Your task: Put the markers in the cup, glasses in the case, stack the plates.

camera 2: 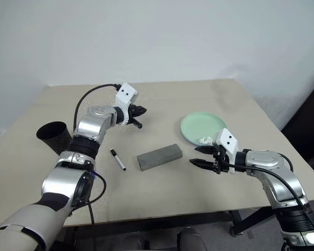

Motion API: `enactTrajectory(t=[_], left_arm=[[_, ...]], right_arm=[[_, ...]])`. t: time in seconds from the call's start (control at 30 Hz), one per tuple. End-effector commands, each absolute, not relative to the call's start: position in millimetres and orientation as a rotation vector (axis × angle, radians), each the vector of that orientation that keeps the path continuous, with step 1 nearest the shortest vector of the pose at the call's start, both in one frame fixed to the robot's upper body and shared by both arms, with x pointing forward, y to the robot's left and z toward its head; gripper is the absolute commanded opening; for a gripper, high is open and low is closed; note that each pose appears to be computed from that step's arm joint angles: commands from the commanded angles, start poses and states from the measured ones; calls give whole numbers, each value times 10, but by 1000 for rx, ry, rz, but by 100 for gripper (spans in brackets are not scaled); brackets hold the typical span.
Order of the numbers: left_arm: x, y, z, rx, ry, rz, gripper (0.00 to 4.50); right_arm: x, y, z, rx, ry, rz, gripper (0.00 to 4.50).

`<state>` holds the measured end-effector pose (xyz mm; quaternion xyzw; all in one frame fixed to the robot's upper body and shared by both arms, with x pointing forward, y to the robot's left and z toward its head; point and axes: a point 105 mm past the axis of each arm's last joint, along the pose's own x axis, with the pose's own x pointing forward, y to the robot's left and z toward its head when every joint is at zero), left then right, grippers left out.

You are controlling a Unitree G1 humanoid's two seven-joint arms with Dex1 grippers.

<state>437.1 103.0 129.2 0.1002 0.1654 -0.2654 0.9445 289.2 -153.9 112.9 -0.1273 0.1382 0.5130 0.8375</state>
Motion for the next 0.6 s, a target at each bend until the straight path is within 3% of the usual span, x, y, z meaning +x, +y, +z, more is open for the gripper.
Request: enactTrajectory(t=[0.03, 0.23, 0.57, 0.6], left_arm=[[4261, 1105, 1335, 86, 357, -377, 89], [3991, 1129, 1280, -14, 402, -187, 293], [3734, 1369, 1170, -19, 502, 155, 293], [3713, 1394, 1154, -9, 508, 176, 330]], right_arm=[[2939, -1539, 1277, -298, 237, 1087, 260], [2943, -1552, 1275, -307, 251, 1105, 260], [2971, -1532, 1287, -325, 266, 1147, 260], [2973, -1532, 1286, -326, 267, 1150, 260]])
